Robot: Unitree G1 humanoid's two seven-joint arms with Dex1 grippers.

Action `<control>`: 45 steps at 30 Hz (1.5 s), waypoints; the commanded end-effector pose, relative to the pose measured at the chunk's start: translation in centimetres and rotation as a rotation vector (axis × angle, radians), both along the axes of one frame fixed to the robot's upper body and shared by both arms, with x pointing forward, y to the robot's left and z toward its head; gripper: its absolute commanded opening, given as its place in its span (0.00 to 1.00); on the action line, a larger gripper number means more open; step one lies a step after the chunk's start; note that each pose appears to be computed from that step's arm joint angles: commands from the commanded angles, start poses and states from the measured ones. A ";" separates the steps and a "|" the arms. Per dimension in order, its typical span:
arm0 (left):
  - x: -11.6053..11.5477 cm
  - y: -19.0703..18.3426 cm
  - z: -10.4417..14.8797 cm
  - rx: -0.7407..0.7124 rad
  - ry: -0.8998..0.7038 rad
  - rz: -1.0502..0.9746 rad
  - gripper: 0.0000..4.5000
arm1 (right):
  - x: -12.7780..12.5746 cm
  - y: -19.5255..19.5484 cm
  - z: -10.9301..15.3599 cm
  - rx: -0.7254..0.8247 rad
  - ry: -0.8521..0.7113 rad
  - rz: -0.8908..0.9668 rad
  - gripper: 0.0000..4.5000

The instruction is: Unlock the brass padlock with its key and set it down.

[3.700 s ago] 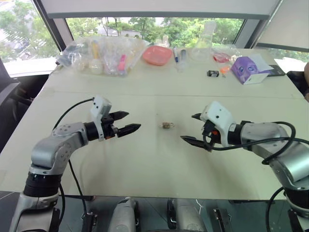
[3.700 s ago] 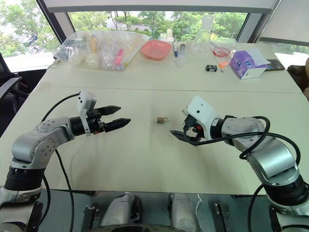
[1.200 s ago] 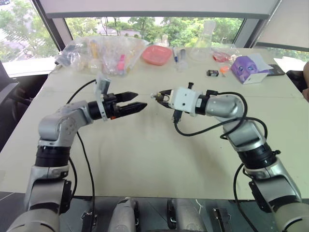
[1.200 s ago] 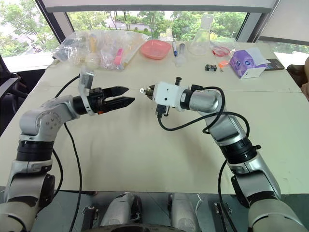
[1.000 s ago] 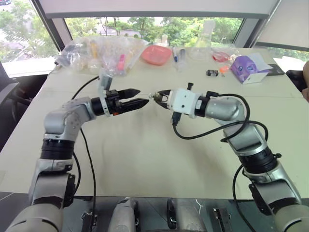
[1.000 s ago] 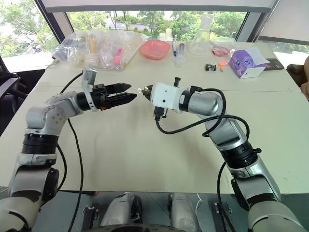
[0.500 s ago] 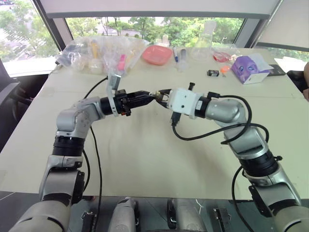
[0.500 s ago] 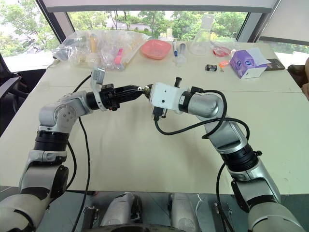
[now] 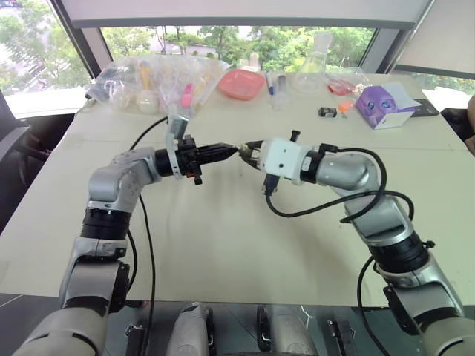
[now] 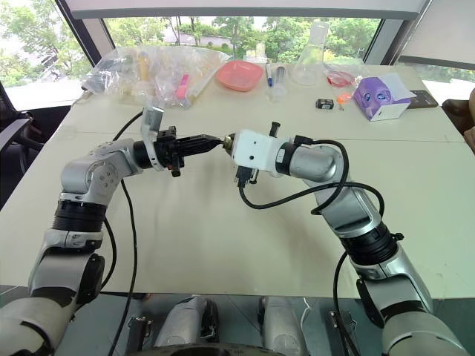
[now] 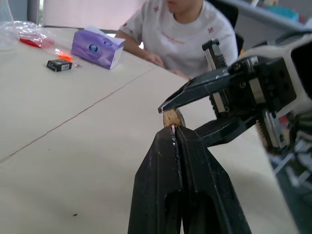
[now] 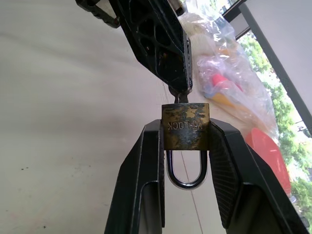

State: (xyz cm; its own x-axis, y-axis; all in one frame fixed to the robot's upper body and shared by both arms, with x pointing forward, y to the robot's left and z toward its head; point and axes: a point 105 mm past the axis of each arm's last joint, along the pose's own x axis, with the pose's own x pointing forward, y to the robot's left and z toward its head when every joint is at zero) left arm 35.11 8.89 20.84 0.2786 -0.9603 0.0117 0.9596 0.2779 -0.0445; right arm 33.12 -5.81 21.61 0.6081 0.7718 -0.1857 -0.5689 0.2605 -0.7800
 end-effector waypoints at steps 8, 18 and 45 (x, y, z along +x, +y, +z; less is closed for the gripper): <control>-0.2 -0.5 1.8 0.202 -0.530 -0.005 0.00 | -0.6 0.2 1.4 0.010 -0.049 0.023 0.15; 1.2 0.6 1.8 0.114 -0.230 -0.022 0.21 | -0.3 0.4 1.9 0.005 -0.089 0.026 0.15; 1.6 -1.7 1.9 -0.001 -0.024 -0.139 0.33 | -0.6 1.5 2.8 -0.001 -0.199 0.047 0.15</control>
State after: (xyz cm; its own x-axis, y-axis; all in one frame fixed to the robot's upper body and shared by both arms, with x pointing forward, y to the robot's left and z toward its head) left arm 36.86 7.63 21.30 0.1677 -0.9858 -0.0013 0.9833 0.1674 -0.0717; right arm 33.48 -5.13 22.43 0.6188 0.7748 -0.1294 -0.4746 0.2375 -0.8475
